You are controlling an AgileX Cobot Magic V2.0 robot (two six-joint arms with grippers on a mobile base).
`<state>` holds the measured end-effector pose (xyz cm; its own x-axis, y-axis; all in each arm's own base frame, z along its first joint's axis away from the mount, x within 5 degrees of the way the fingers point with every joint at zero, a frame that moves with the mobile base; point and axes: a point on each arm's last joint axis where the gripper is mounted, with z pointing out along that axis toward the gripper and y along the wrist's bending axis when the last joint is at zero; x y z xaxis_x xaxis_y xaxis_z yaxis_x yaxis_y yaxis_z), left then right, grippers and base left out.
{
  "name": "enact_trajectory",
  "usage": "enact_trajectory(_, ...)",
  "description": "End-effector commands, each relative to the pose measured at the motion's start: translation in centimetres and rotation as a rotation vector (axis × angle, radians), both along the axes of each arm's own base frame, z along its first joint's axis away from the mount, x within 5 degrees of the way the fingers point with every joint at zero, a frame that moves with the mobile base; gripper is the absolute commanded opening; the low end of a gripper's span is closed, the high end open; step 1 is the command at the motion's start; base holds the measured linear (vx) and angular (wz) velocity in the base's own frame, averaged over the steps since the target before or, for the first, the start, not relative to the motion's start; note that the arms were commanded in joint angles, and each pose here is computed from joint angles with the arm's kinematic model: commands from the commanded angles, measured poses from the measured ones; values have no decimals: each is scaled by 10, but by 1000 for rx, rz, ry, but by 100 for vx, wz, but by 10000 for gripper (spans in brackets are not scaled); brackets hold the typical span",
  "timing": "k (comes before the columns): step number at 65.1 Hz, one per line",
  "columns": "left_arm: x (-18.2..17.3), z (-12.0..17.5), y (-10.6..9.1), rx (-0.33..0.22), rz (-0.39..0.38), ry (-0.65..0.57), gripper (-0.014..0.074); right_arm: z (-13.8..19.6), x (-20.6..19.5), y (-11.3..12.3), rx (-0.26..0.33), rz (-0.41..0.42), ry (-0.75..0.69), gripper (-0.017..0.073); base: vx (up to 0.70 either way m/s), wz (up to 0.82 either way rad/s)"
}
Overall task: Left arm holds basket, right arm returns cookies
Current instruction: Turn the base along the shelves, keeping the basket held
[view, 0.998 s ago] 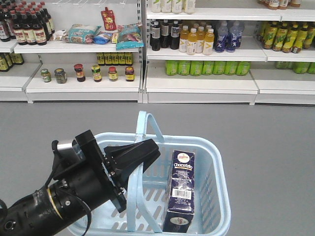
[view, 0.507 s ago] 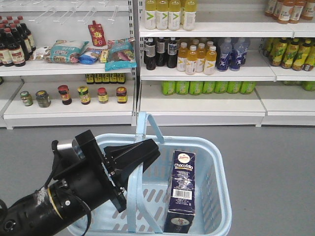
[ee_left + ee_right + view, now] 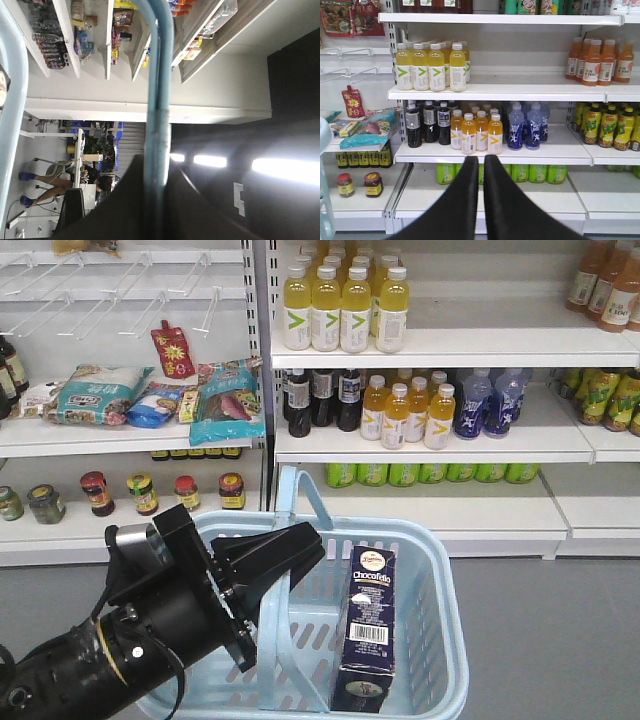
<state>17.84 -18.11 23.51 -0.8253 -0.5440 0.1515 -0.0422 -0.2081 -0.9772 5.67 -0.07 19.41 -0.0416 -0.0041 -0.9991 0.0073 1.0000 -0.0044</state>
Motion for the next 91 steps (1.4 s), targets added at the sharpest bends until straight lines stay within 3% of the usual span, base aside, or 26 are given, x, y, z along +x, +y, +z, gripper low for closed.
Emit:
enact_trajectory(1, -8, 39, 4, -271, -34, -199, -3, 1, 0, 0, -12, 4, -61, -6, 49, 0)
enact_trajectory(91, -8, 39, 4, -271, -34, -199, -3, 1, 0, 0, -12, 4, -61, -6, 37, 1)
